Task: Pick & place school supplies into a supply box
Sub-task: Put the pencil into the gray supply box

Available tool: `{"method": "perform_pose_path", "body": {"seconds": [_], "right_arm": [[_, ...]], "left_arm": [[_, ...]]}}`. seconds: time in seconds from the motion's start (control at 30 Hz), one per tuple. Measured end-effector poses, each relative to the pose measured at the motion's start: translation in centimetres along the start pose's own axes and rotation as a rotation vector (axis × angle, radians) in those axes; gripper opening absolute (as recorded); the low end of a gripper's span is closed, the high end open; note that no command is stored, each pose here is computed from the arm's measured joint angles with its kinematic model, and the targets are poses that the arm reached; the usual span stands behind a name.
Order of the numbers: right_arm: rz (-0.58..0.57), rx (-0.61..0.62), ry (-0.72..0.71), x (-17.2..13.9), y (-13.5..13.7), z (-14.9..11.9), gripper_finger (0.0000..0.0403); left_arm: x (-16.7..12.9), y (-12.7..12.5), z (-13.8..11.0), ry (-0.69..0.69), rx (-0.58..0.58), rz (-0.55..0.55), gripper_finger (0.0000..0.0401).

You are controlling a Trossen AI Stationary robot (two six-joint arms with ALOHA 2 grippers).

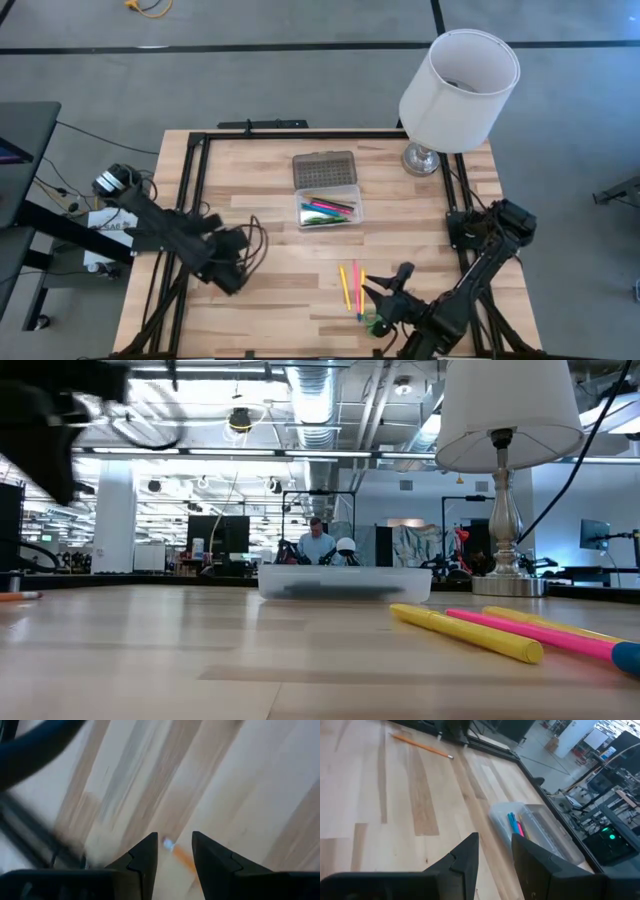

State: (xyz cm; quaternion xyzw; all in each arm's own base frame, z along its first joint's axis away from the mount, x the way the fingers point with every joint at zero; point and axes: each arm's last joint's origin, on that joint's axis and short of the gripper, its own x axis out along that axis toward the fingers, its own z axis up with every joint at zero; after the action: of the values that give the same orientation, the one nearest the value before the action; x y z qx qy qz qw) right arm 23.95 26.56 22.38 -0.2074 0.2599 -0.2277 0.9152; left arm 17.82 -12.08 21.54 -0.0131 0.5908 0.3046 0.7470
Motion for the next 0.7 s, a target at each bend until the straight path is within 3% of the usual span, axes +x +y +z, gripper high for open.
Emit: {"method": "perform_pose_path", "body": {"seconds": [0.23, 0.47, 0.7], "right_arm": [[-0.022, 0.014, 0.022, 1.1, -0.4, 0.3, 0.0111], [-0.007, 0.023, 0.072, 1.9, -0.6, 0.4, 0.0111], [-0.007, 0.023, 0.072, 1.9, -0.6, 0.4, 0.0111]], "left_arm": [[-0.5, -0.9, -2.4, 0.039, 0.005, -0.021, 0.0116], [2.6, -0.5, -5.0, 0.192, -0.007, 0.018, 0.0116], [5.1, -0.6, -6.5, 0.214, -0.027, -0.026, 0.0116]]}}
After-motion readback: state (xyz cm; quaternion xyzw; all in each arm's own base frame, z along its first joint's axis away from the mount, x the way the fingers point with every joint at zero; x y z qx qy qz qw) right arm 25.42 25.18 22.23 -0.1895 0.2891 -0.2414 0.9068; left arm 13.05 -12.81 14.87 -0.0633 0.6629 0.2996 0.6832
